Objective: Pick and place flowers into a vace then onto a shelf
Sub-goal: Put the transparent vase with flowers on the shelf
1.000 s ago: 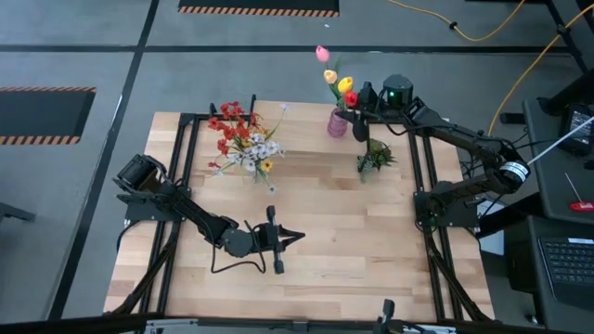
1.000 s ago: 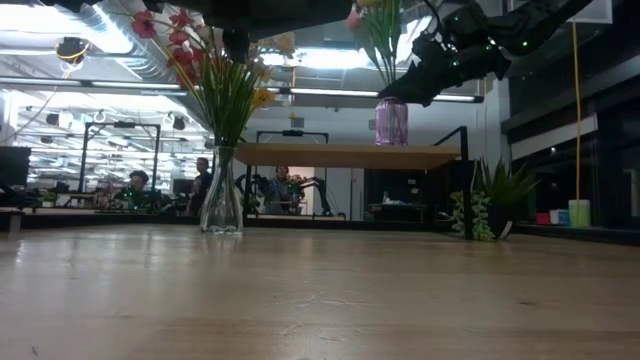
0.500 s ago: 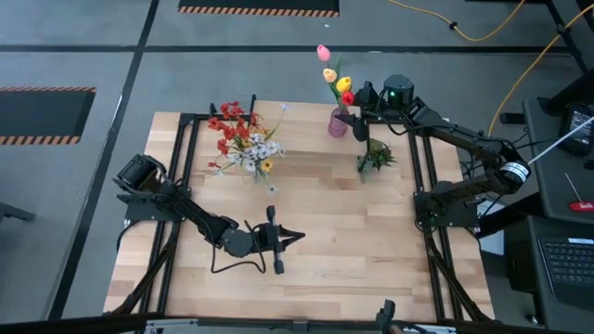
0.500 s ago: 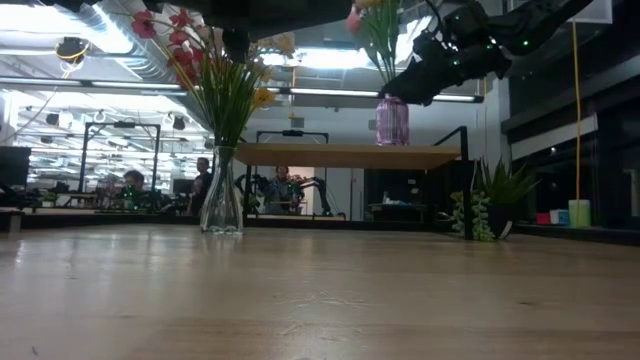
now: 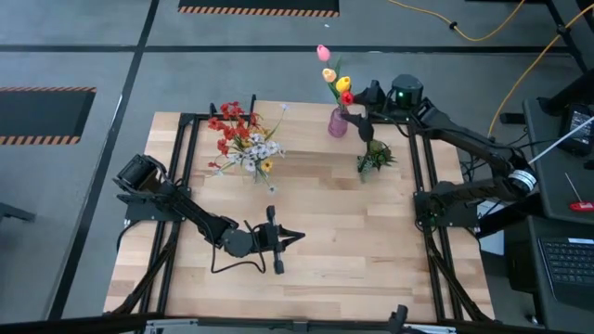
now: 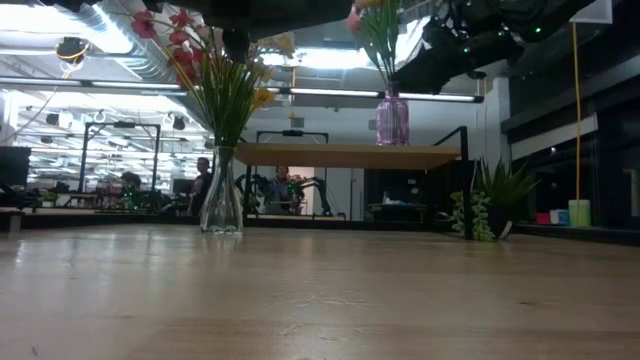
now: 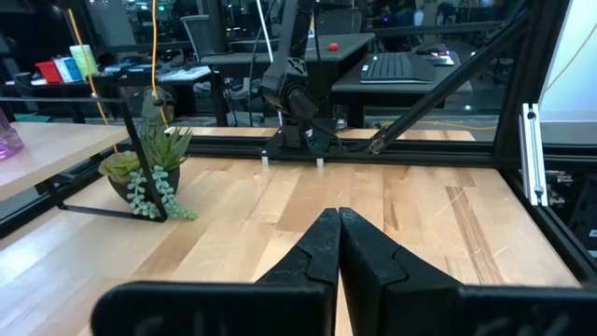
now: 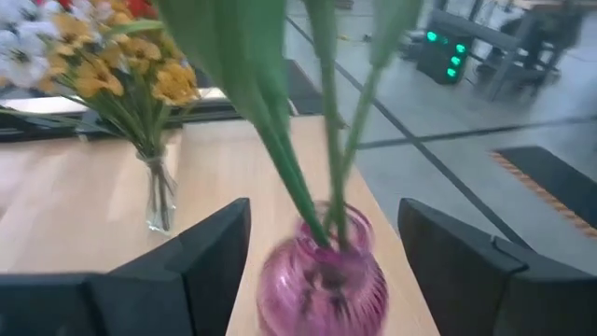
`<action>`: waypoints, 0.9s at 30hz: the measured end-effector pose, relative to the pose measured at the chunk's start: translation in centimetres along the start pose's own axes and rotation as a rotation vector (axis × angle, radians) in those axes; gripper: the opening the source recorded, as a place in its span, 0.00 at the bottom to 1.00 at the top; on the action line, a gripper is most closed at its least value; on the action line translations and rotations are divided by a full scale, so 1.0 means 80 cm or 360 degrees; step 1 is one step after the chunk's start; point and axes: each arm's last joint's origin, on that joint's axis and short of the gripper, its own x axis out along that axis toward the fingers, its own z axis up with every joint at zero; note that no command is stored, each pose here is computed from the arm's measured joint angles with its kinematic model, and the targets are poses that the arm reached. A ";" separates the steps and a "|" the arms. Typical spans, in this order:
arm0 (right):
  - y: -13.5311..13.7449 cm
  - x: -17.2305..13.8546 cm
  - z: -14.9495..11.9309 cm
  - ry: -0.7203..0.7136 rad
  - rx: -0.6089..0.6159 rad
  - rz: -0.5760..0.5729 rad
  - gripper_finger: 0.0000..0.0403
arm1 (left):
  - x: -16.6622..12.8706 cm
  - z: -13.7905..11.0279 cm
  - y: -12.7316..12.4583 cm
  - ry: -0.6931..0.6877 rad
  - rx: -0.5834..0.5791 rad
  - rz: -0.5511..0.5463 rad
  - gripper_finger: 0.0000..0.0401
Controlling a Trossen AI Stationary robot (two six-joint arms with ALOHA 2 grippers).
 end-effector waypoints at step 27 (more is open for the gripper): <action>0.059 -0.067 0.021 0.0098 -0.0051 0.0204 0.03 | -0.071 -0.004 -0.047 -0.0090 -0.0056 0.0592 0.00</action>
